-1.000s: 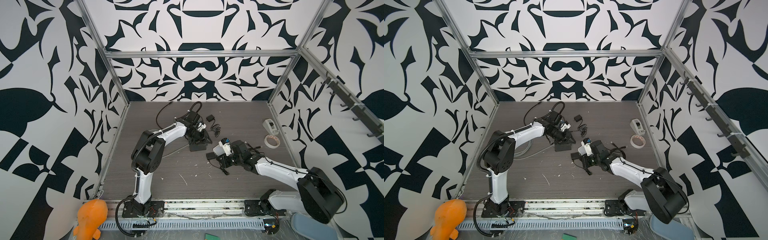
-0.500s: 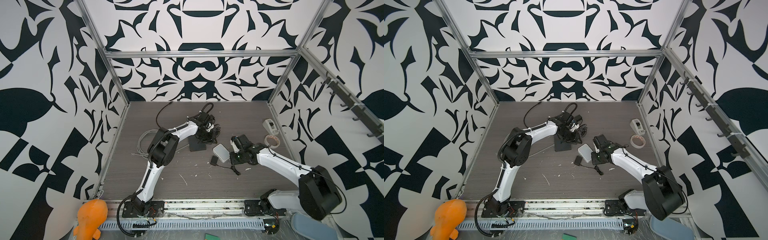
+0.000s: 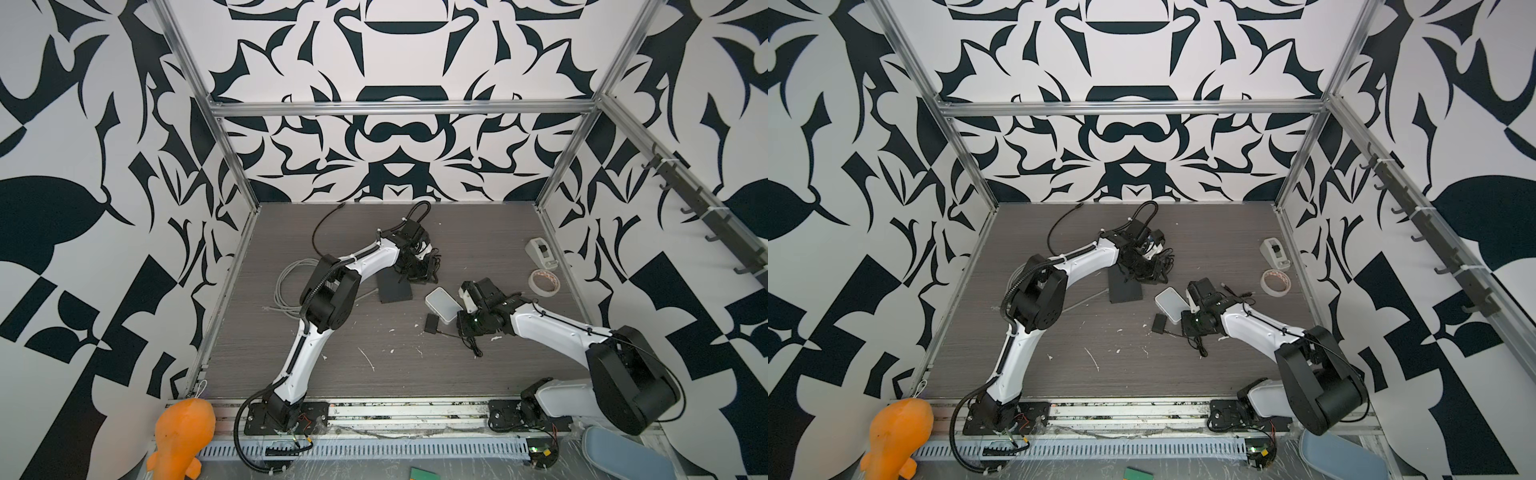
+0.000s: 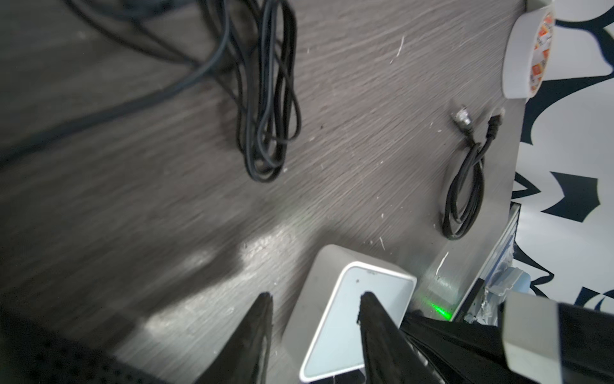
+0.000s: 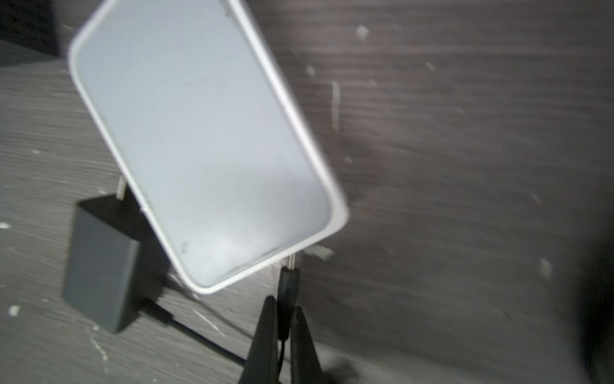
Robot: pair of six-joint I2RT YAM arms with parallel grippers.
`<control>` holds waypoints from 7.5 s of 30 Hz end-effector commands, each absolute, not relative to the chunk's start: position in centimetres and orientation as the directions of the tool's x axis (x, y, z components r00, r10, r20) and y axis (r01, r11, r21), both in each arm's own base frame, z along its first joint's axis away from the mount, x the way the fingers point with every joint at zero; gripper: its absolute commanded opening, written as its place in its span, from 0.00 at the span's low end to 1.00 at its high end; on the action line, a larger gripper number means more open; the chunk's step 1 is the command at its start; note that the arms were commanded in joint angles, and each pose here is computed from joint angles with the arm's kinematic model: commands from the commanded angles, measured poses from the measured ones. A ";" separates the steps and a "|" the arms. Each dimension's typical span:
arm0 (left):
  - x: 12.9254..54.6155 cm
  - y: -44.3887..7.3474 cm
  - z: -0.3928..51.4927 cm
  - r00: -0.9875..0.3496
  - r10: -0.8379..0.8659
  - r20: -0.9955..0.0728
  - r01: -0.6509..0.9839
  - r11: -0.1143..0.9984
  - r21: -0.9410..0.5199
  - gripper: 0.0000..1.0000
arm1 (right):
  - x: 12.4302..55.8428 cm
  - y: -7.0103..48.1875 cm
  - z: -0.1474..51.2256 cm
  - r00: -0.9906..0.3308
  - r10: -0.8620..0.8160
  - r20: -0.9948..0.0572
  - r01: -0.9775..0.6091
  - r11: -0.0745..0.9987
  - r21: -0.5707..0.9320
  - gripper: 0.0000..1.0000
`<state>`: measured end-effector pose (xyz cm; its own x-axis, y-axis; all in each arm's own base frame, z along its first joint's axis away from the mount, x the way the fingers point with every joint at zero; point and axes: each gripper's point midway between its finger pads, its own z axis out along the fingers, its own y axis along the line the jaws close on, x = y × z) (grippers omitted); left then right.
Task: Insert the plug into the switch port
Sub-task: 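Bring the barrel plug to the router port with right gripper while left draws back, then push the barrel plug into the white router's side port with the right gripper, then open the right gripper and move it to the coiled black ethernet cable, then grasp the coiled black ethernet cable near its plug with the right gripper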
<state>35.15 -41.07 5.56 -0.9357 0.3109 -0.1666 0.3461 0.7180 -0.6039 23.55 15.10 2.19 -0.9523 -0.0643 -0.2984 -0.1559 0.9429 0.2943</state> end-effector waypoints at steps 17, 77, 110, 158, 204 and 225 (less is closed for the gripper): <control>35.4 -41.9 2.7 -0.900 0.409 -0.154 0.415 0.692 -0.591 0.45 | 25.9 17.1 3.0 -0.929 -0.105 -0.356 -0.243 0.897 0.369 0.03; 34.0 -41.4 2.3 -0.763 0.616 -0.195 0.583 0.526 -0.620 0.51 | 25.1 20.4 -0.6 -0.757 -0.115 -0.643 -0.402 0.858 0.320 0.00; 36.0 -38.8 -1.4 -0.681 0.678 -0.276 0.724 0.570 -0.388 0.46 | 23.6 18.1 -3.2 -0.909 -0.041 -0.414 -0.175 0.941 0.290 0.00; 35.7 -36.3 -2.3 -0.820 0.535 -0.205 0.562 0.681 -0.470 0.48 | 25.3 16.5 4.2 -0.904 0.056 -0.425 -0.124 0.915 0.383 0.37; 28.4 -42.3 1.9 -0.937 0.349 -0.011 0.277 0.724 -0.632 0.58 | 32.2 4.0 7.4 -0.823 0.520 -0.229 0.464 0.848 0.257 0.47; 30.4 -41.5 5.4 -0.916 0.363 -0.171 0.394 0.737 -0.549 0.59 | 34.1 -2.2 4.0 -0.645 0.732 -0.219 0.668 0.679 0.304 0.46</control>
<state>30.60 -42.69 4.46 -0.9176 0.3616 -0.1651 0.3868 0.7168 -0.5802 31.94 -2.04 2.85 -0.6571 0.7359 -0.1634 0.6928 0.6750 0.2538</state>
